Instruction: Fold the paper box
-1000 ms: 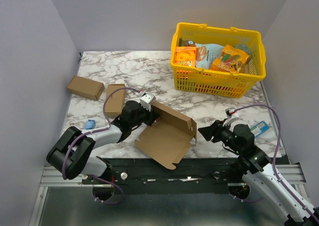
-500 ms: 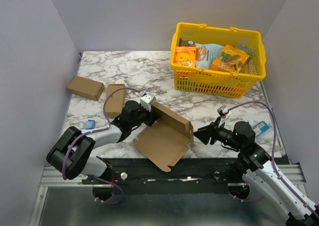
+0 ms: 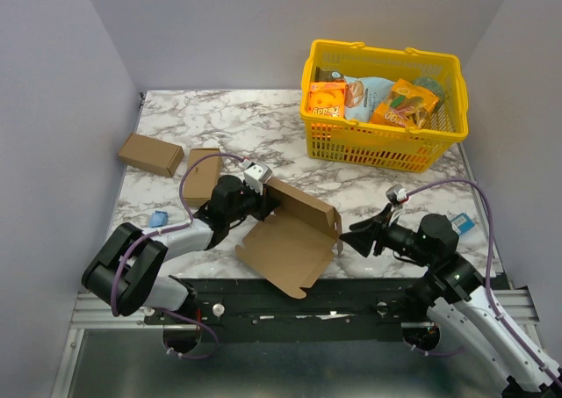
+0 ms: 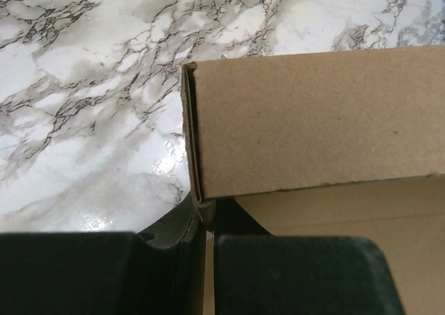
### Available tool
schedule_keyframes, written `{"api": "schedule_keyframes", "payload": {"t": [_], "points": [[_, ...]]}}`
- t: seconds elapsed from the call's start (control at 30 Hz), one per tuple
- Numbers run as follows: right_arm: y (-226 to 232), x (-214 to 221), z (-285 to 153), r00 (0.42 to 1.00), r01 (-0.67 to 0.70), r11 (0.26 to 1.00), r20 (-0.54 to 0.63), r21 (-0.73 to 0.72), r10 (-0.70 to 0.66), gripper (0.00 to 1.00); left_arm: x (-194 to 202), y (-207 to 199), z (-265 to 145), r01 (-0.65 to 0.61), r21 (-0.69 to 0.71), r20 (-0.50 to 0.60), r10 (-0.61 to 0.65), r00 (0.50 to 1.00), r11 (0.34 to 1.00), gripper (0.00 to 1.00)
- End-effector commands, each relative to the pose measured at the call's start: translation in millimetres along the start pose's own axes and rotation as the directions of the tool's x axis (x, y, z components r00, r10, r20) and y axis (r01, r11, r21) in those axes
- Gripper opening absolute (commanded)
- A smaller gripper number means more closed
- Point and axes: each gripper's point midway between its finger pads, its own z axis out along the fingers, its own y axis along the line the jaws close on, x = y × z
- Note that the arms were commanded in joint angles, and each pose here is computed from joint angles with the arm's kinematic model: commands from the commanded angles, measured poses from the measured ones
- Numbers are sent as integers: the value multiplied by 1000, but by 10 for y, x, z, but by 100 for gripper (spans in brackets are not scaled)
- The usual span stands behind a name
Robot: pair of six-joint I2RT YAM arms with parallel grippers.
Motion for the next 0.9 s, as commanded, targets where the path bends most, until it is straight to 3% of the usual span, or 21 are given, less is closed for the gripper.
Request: {"api": "schedule_keyframes", "payload": {"t": [0.0,0.3,0.87], "points": [[-7,-11,16,999,32,999,-17,3,-32,58,-51,-79,0,6,47,20,-7,1000,999,0],[-66,-37,187,1000,29,1000,3,-8,-29,58,-15,27,20,22,-11,7,-22,1000,1000,0],[-321,-51,365,999,26,993,15,118,-28,56,-12,175,-6,30,-106,15,-28,999,994,0]]}}
